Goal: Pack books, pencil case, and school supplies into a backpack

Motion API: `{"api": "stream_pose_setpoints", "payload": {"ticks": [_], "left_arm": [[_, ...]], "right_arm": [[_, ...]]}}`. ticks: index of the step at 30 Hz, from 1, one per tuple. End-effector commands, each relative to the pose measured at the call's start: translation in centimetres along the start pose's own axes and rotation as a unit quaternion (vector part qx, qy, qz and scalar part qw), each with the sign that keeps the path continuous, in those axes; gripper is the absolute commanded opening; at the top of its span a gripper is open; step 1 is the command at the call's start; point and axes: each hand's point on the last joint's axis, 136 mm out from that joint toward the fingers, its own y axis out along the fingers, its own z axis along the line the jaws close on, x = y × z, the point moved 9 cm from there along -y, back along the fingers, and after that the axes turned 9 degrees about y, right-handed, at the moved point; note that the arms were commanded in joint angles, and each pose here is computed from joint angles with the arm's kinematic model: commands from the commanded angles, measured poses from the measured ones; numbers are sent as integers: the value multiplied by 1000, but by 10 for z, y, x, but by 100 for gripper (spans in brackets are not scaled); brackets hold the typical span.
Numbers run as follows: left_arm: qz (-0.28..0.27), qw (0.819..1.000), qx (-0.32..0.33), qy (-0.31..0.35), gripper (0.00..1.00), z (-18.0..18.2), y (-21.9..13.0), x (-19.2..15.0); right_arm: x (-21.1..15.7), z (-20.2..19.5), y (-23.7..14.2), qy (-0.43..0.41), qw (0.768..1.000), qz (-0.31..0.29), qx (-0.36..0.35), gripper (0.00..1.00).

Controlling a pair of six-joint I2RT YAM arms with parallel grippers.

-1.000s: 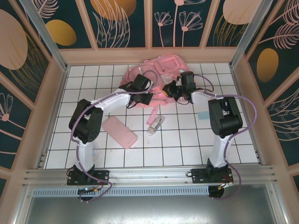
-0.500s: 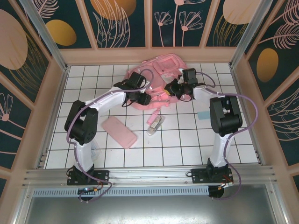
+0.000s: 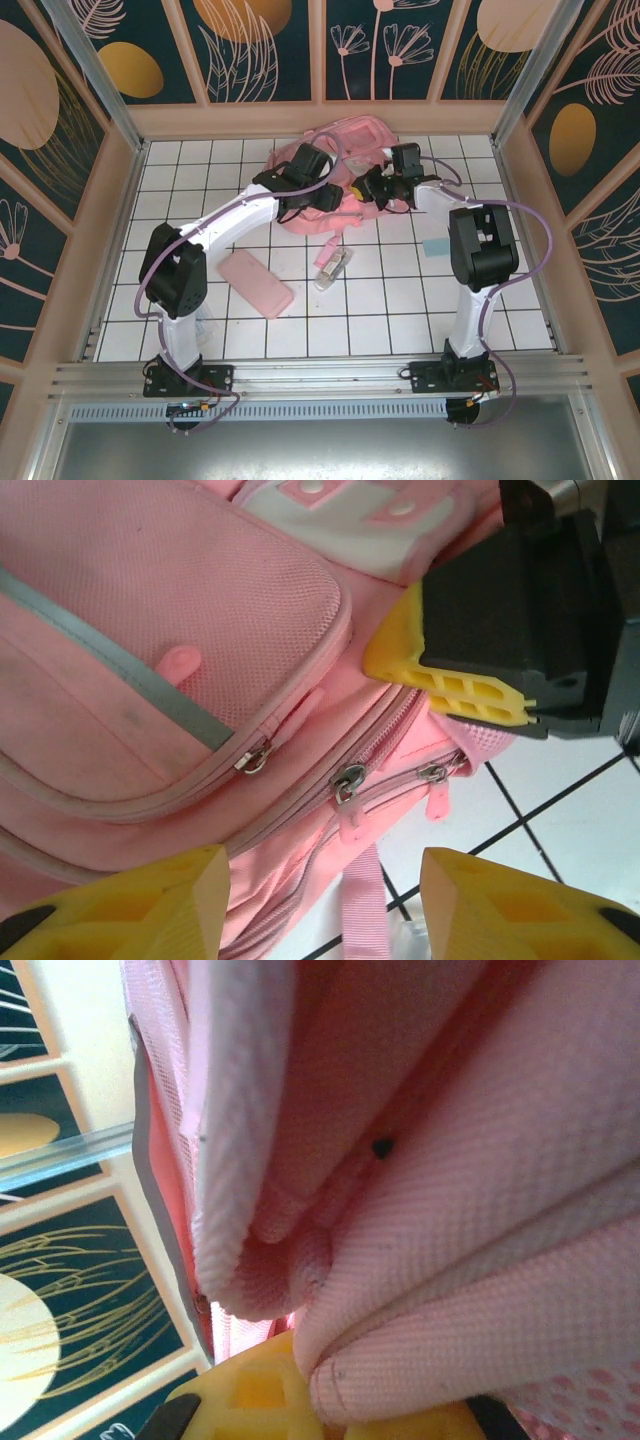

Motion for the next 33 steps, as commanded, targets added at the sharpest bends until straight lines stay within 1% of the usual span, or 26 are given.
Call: {"api": "stream_pose_setpoints", "payload": {"ticks": [1,7,11,19,24,28,33], "left_arm": [[-12,994,-7,-106,54,2,7,-4],[12,987,-38,-157,54,-8,20,-17],[23,984,-36,-174,54,-9,31,-30],[-11,981,-27,-192,54,-6,50,-35],[-63,978,-9,-200,55,-2,48,-22],[-92,975,5,-202,55,3,50,-15],[-121,969,-14,-216,53,8,54,-10]], "right_arm": [[-5,47,-17,-19,994,-9,107,0],[-3,58,-14,-22,994,-6,111,0],[-4,61,-12,-20,993,-3,117,0],[-8,61,-11,-10,991,14,130,0],[-11,58,-13,-5,991,19,134,0],[-13,55,-13,-3,990,24,137,0],[-15,53,-13,-3,990,28,141,0]]}}
